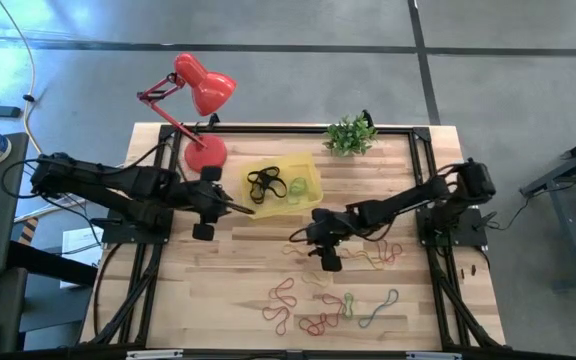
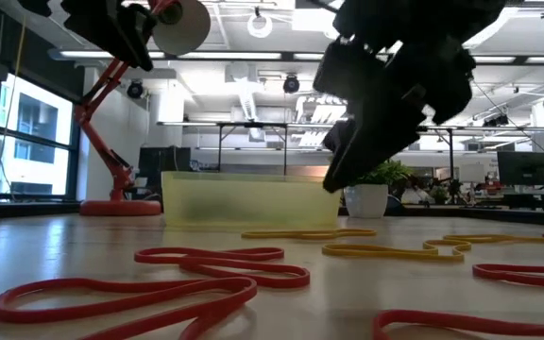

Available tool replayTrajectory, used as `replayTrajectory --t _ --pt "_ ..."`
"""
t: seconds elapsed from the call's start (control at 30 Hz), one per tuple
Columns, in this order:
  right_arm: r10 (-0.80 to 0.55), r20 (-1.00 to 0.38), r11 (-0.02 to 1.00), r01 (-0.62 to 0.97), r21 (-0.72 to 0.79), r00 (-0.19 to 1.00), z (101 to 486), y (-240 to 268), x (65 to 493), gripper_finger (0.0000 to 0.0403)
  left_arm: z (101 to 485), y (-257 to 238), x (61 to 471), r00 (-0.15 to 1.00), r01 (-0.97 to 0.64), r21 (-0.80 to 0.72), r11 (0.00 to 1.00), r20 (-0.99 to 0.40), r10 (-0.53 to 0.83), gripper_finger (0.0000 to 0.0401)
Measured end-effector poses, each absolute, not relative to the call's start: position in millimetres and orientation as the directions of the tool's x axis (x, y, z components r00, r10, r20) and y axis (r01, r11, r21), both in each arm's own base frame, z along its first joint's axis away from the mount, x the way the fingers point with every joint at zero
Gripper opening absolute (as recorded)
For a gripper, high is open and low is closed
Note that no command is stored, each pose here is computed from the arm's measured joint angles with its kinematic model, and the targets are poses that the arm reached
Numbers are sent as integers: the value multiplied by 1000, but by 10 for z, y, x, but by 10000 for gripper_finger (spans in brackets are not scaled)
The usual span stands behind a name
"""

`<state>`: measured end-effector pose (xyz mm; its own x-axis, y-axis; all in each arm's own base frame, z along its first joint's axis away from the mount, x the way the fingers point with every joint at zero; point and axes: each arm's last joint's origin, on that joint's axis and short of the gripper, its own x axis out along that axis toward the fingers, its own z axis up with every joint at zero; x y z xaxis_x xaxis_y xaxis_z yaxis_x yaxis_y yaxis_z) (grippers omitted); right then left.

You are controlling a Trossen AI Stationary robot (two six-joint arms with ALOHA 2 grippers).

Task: Pick and place rubber bands into bin
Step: Put the yellow rubber band into the yellow bin

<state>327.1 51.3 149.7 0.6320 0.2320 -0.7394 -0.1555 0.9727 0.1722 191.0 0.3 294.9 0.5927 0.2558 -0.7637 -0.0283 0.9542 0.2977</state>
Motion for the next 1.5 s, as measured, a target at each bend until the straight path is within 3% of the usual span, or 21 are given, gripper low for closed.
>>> replayTrajectory --t 0.23,0.43,1.33,1.5 --pt "294 -772 952 -249 180 564 1344 570 3506 134 2962 -39 1761 612 -105 318 942 -726 314 136" --pt "280 -805 956 -232 182 523 1256 567 3652 134 2952 -35 1752 600 -115 316 942 -733 319 136" --pt "221 -880 975 -62 215 420 1224 448 3550 133 2953 -35 1754 600 -116 318 941 -733 321 136" --pt "209 -882 977 -64 201 422 1222 445 3550 115 2952 -35 1754 600 -116 318 941 -733 321 136"
